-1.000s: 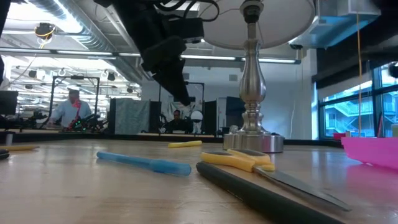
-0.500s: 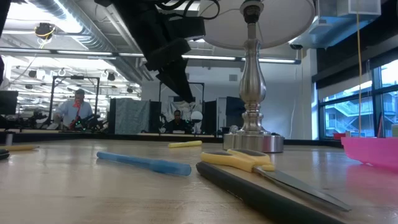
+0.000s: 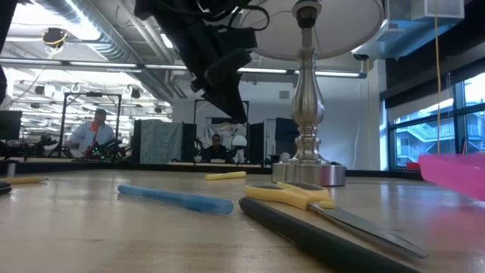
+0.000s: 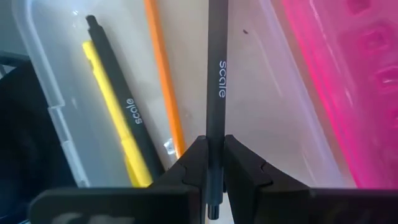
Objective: Pick & place school supplies into a supply box
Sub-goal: Put the black pen into the supply box
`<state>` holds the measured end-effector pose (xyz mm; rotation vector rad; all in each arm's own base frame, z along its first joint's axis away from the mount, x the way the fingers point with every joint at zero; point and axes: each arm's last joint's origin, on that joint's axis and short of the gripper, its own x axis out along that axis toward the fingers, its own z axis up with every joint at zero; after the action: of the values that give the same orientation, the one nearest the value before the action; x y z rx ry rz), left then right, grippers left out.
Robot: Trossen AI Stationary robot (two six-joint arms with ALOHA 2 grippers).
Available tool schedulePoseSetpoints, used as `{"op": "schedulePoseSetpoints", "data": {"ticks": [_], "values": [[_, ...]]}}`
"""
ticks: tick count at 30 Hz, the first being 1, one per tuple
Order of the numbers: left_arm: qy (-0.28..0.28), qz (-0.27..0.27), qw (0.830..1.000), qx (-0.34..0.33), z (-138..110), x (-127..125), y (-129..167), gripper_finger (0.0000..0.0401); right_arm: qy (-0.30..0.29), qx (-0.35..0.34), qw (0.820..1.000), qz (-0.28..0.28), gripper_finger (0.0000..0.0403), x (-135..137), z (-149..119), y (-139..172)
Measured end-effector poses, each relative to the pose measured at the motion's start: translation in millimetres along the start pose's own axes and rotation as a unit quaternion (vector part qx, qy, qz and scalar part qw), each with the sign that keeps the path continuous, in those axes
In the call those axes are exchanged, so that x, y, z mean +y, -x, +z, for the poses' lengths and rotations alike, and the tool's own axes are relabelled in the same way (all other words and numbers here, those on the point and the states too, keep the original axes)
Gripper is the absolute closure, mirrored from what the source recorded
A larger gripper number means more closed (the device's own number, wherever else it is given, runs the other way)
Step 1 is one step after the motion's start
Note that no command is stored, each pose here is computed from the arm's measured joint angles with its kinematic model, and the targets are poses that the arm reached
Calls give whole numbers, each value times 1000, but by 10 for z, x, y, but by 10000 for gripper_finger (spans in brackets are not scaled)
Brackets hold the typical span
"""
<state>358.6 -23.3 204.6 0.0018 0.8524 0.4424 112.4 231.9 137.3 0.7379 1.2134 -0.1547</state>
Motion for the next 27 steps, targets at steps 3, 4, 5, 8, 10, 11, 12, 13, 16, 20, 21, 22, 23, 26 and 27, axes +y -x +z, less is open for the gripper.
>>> {"op": "schedulePoseSetpoints", "data": {"ticks": [3, 4, 5, 8, 10, 11, 12, 13, 16, 20, 21, 22, 23, 26, 27], "values": [[7, 5, 1000, 2, 14, 60, -28, 397, 1, 5, 1000, -7, 360, -10, -9, -32], [13, 7, 1000, 3, 19, 80, -37, 397, 1, 7, 1000, -9, 360, -11, -11, -37], [21, 10, 1000, 3, 23, 100, -46, 397, 2, 9, 1000, -9, 360, -10, -14, -41], [53, 16, 998, 11, 22, 164, -72, 395, 1, 16, 1000, -11, 359, -10, -19, -50], [72, 16, 997, 26, 4, 199, -86, 386, 1, 18, 1000, -11, 355, -9, -21, -50], [80, 19, 996, 33, -10, 216, -90, 379, 1, 20, 1000, -11, 352, -10, -22, -50], [87, 24, 995, 40, -21, 232, -94, 369, 1, 20, 1000, -12, 348, -11, -22, -51], [92, 29, 994, 44, -28, 249, -98, 359, 1, 21, 1000, -12, 343, -12, -22, -51], [99, 49, 993, 47, -36, 295, -109, 322, 1, 22, 1000, -13, 328, -13, -23, -53], [75, 54, 995, 47, -32, 317, -117, 278, 1, 23, 1000, -13, 316, -13, -24, -53], [75, 44, 995, 51, -33, 311, -118, 271, 1, 23, 1000, -13, 315, -13, -24, -53], [78, 32, 995, 54, -34, 303, -118, 264, 1, 23, 1000, -13, 314, -13, -24, -53], [82, 21, 995, 58, -37, 289, -115, 259, 1, 23, 1000, -13, 314, -13, -24, -53], [94, 3, 994, 63, -50, 237, -98, 250, 2, 23, 1000, -13, 314, -14, -24, -53], [94, 10, 993, 64, -63, 224, -103, 249, 1, 23, 1000, -13, 314, -14, -24, -53]]}}
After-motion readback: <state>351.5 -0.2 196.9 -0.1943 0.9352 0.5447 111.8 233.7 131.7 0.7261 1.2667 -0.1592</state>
